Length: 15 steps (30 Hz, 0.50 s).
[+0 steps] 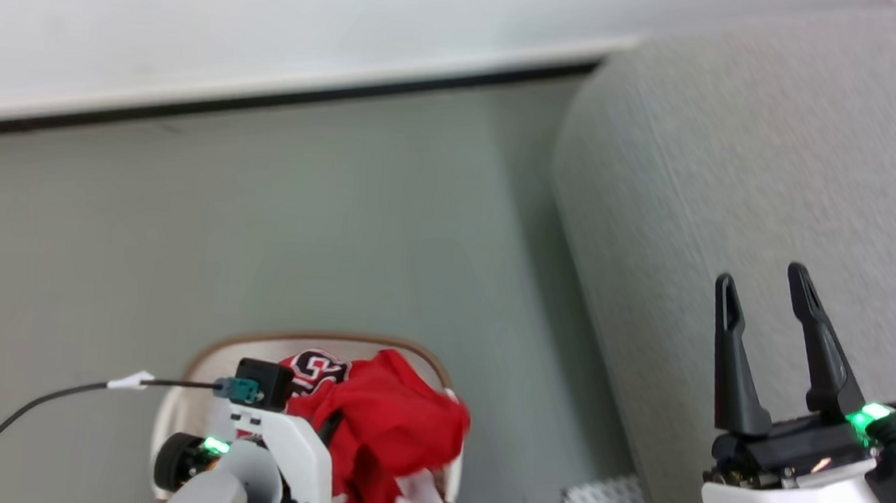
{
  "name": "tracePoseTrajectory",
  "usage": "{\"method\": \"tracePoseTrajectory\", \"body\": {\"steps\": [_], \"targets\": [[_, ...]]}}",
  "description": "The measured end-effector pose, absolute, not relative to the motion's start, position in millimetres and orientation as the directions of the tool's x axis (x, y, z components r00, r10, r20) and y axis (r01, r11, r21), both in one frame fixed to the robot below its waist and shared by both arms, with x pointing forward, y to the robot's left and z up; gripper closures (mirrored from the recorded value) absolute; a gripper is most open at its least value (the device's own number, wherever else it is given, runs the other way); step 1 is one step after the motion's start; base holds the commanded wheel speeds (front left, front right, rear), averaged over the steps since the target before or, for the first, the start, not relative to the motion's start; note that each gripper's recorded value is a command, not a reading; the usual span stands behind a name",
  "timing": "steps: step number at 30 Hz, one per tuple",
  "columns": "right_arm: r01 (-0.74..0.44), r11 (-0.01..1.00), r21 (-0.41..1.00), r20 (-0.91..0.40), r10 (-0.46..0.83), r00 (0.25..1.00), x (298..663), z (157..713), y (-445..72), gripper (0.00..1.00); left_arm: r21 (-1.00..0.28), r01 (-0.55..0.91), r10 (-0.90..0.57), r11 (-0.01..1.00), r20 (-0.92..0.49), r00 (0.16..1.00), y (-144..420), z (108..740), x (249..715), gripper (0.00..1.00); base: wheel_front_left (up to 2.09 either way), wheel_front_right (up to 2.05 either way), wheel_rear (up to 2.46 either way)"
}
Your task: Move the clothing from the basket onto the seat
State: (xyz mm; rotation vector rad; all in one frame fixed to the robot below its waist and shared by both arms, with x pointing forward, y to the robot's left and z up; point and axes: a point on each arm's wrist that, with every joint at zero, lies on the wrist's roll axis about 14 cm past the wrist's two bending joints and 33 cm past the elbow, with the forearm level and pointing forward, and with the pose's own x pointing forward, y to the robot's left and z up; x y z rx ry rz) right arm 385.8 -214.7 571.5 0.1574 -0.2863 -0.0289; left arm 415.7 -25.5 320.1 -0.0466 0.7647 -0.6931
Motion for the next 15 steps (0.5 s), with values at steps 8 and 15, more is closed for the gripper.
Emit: {"method": "tracePoseTrajectory", "body": {"steps": [8,15], "targets": [[-0.071,0.983,0.169,0.336,0.01,0.942,367.0,589.7,-194.0,0.0,-0.274,0.548,-0.612,0.79,-0.395,0.685,0.2,407.0,421.7,1.0,0.0,0.0,0.0],[-0.127,0.977,0.168,0.385,0.054,0.921,345.3,604.3,-179.4,0.0,-0.227,0.583,-0.616,0.78,-0.121,0.778,8.1,511.1,417.3,1.0,0.0,0.0,0.0]]}}
